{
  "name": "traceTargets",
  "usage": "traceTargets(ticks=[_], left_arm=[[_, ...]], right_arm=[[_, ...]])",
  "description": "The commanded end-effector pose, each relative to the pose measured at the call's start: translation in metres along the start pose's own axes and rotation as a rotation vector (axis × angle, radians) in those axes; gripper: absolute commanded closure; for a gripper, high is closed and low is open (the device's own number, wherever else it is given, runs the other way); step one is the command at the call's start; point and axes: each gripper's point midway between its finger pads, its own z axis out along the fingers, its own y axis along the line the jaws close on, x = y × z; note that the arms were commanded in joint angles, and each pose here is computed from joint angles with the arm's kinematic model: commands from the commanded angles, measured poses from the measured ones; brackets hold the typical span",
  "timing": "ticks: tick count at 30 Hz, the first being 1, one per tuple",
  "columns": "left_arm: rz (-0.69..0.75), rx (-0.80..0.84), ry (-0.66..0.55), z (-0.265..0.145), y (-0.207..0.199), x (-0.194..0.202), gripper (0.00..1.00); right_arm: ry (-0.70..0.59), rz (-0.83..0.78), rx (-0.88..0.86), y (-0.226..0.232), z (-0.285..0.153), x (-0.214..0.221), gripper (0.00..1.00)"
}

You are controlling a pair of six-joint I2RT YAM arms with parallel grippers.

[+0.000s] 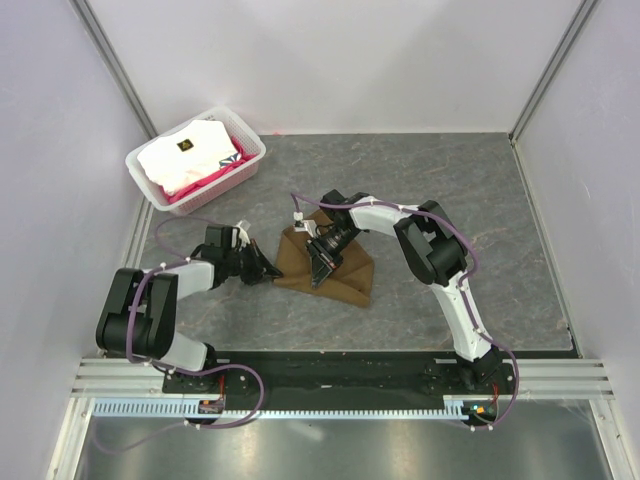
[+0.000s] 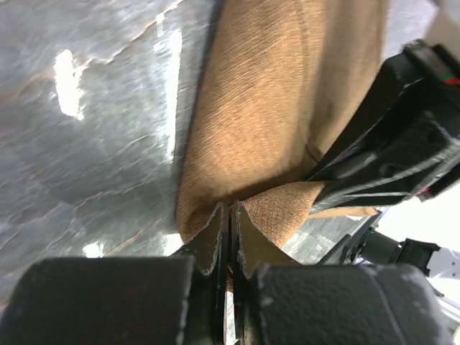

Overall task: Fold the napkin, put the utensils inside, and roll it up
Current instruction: Roll the napkin with the utensil

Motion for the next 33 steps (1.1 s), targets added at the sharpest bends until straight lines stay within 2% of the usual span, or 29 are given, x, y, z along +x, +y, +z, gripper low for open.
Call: traceTargets(ticks=[1,9,13,14,16,17,19,20,21,23,25,33], left_arm=[[-0.011,-0.095,0.001,0.000,0.010,-0.007,0.98],[-0.001,-0.125,0.036,0.001,0.013,-0.009,0.98],[-0.004,-0.127,0.049,0.004,0.013,-0.010,0.98],[-0.006,-0.130,0.054,0.004,0.013,-0.010,0.98],[-0.003,-0.130,0.060,0.004,0.012,-0.011,0.98],[-0.007,-0.134,0.066,0.004,0.013,-0.010,0.98],[-0.006,-0.134,0.067,0.005,0.013,-0.011,0.98],[-0.008,-0.136,0.069,0.005,0.013,-0.011,0.98],[-0.005,-0.135,0.070,0.005,0.013,-0.012,0.98],[-0.007,-0.138,0.077,0.006,0.013,-0.011,0.98],[-0.007,-0.138,0.080,0.006,0.013,-0.011,0.98],[-0.005,-0.136,0.083,0.005,0.013,-0.011,0.98]], right_arm=[[0.021,-0.032,0.159,-0.033,-0.008,0.004,0.66],[-0.108,-0.137,0.255,0.003,-0.050,-0.028,0.48],[-0.214,-0.224,0.369,0.015,-0.076,-0.044,0.35],[-0.291,-0.294,0.430,0.026,-0.093,-0.060,0.33],[-0.303,-0.343,0.508,0.027,-0.092,-0.051,0.30],[-0.387,-0.409,0.622,0.034,-0.112,-0.066,0.29],[-0.364,-0.499,0.707,0.040,-0.094,-0.051,0.27],[-0.421,-0.560,0.769,0.052,-0.101,-0.059,0.27],[-0.379,-0.606,0.858,0.049,-0.089,-0.046,0.27],[-0.388,-0.685,0.917,0.062,-0.074,-0.044,0.27],[-0.348,-0.718,1.007,0.053,-0.070,-0.034,0.26],[-0.224,-0.798,1.051,0.034,-0.033,-0.023,0.28]])
